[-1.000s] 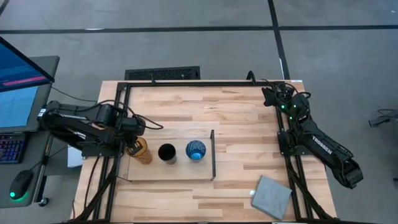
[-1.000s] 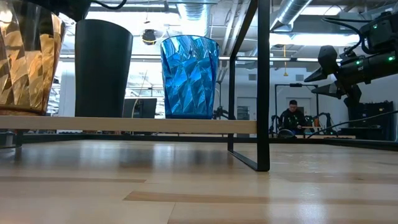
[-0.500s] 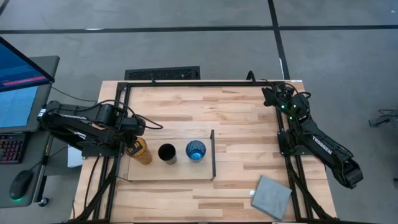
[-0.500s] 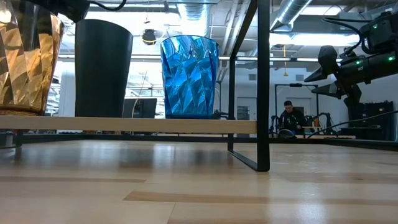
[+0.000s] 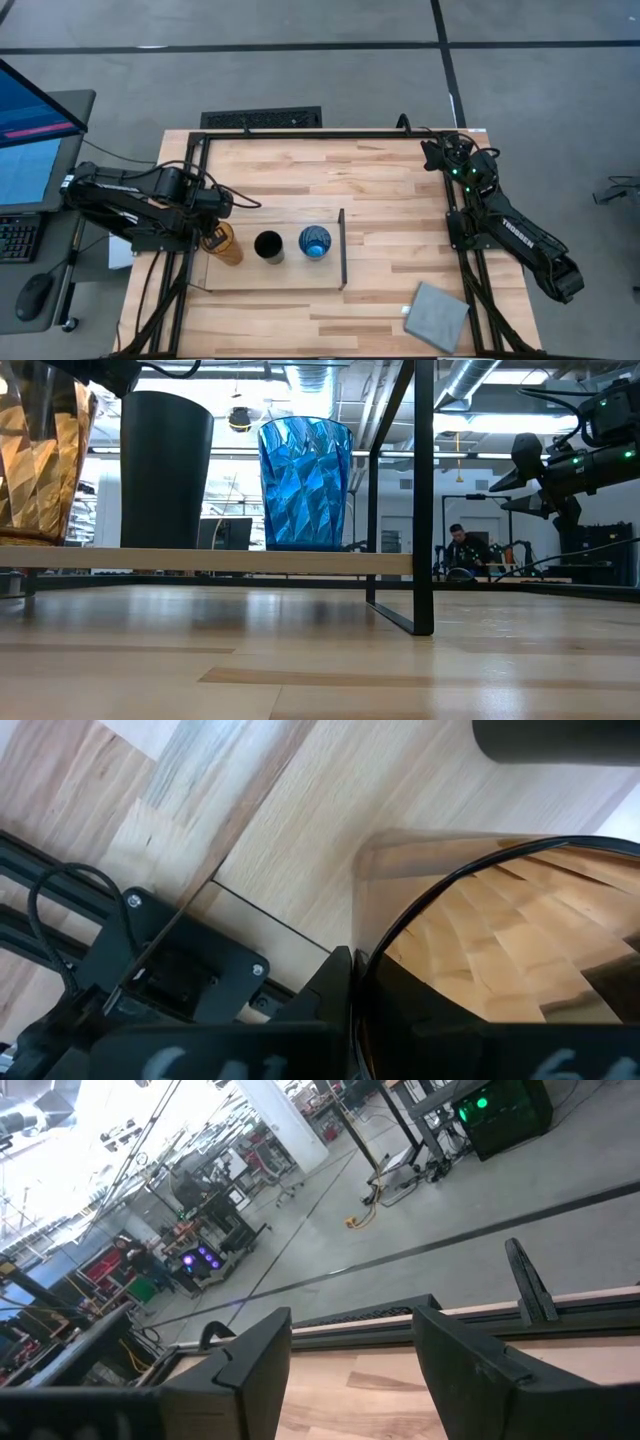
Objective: Stack small to large cups/mugs on shelf
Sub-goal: Put the yellow cup on the shelf
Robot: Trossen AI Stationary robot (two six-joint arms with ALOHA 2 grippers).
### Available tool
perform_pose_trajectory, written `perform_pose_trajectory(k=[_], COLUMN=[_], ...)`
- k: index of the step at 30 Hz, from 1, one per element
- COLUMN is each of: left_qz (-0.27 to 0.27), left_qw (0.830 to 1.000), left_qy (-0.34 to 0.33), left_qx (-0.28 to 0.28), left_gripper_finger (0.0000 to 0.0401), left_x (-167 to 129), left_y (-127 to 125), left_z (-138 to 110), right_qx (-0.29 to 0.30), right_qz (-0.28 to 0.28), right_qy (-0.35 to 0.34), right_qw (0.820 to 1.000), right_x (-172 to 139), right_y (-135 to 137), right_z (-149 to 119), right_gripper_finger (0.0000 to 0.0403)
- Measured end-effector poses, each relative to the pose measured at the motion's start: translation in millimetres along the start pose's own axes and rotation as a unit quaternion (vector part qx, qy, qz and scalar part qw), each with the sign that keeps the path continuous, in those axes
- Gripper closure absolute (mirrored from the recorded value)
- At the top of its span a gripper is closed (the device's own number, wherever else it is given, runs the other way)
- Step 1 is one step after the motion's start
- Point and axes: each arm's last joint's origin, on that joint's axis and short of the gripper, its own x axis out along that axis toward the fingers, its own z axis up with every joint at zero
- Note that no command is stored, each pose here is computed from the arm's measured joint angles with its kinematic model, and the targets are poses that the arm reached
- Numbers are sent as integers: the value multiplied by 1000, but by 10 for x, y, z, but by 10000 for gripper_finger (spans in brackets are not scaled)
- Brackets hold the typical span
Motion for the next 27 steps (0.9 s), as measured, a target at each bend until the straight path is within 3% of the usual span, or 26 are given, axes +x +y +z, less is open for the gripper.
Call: perform_pose_trajectory(k=[6, 14, 27], left_qz=[-1, -11, -10], left_qw=[1000, 1000, 1000], left_qy=[3, 12, -17], left_qx=[2, 7, 17], left_gripper_finger=[399, 368, 360], left_x=[0, 16, 9], left_y=[1, -12, -28], left_z=[-3, -1, 32], right_qx=[0, 0, 0], right_qz=[0, 0, 0], right_qy=[0, 0, 0], right_qw=[1000, 1000, 1000], right_x=[0, 0, 0], right_y=[0, 0, 0], right_z=[0, 0, 0], right_gripper_finger=[173, 173, 173])
